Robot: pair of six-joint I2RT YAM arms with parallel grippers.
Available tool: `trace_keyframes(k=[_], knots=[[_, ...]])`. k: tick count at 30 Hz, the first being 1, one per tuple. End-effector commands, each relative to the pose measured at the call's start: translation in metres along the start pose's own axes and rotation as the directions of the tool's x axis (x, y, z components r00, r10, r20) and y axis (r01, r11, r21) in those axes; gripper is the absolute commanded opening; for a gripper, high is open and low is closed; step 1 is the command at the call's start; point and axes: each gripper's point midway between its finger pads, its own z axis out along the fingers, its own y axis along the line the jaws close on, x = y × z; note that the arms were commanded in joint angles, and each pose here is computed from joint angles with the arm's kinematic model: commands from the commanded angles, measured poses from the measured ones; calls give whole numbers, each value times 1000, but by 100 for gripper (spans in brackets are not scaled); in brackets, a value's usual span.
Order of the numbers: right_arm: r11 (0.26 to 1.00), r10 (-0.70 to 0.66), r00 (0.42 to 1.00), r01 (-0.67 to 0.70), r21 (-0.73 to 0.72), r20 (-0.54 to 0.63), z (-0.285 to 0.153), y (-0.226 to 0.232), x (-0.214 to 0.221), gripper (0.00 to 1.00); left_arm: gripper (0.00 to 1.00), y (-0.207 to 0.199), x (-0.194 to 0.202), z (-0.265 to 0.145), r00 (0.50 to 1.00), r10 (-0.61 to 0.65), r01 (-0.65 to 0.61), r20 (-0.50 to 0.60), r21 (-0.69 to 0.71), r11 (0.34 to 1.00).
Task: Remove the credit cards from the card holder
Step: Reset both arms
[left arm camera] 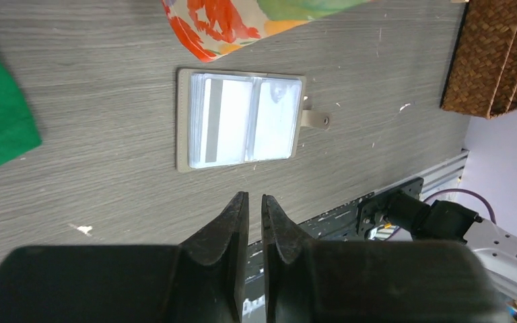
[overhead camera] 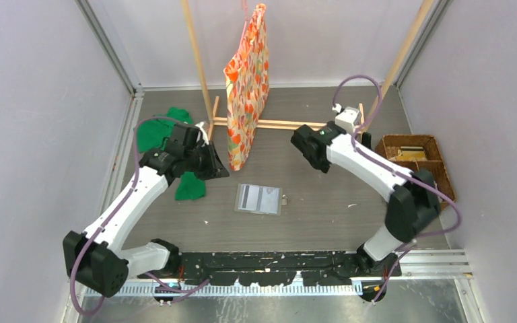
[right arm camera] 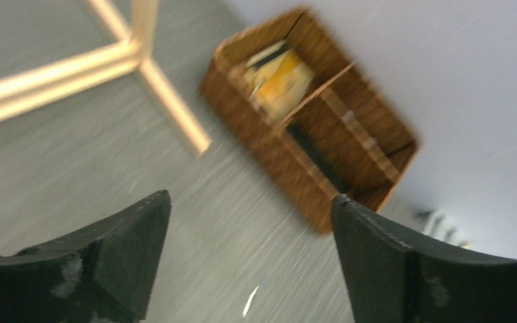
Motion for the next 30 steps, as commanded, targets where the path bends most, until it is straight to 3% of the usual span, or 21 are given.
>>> trace_keyframes(k=[1,3,5,8,15,30], knots=[[905,117,960,-208,-370,-254,-50,42,31,99,15,6,-16,-31,991,65,-56,117,-82,995],[767,141,915,-343,-542,-379,-79,57,40,100,15,14,-23,-42,982,81,-58,170,-136,989],[648,171,878,-442,-620,-447,-99,63,41,100,16,20,-29,-51,970,106,-67,219,-176,982],[571,176,854,-494,-655,-490,-111,55,44,100,18,32,-38,-66,946,134,-62,295,-241,969],[642,146,889,-419,-642,-435,-99,31,50,100,20,42,-43,-87,904,119,-5,411,-266,964],[699,174,891,-411,-585,-419,-88,31,46,100,21,59,-38,-102,879,107,52,464,-316,947]])
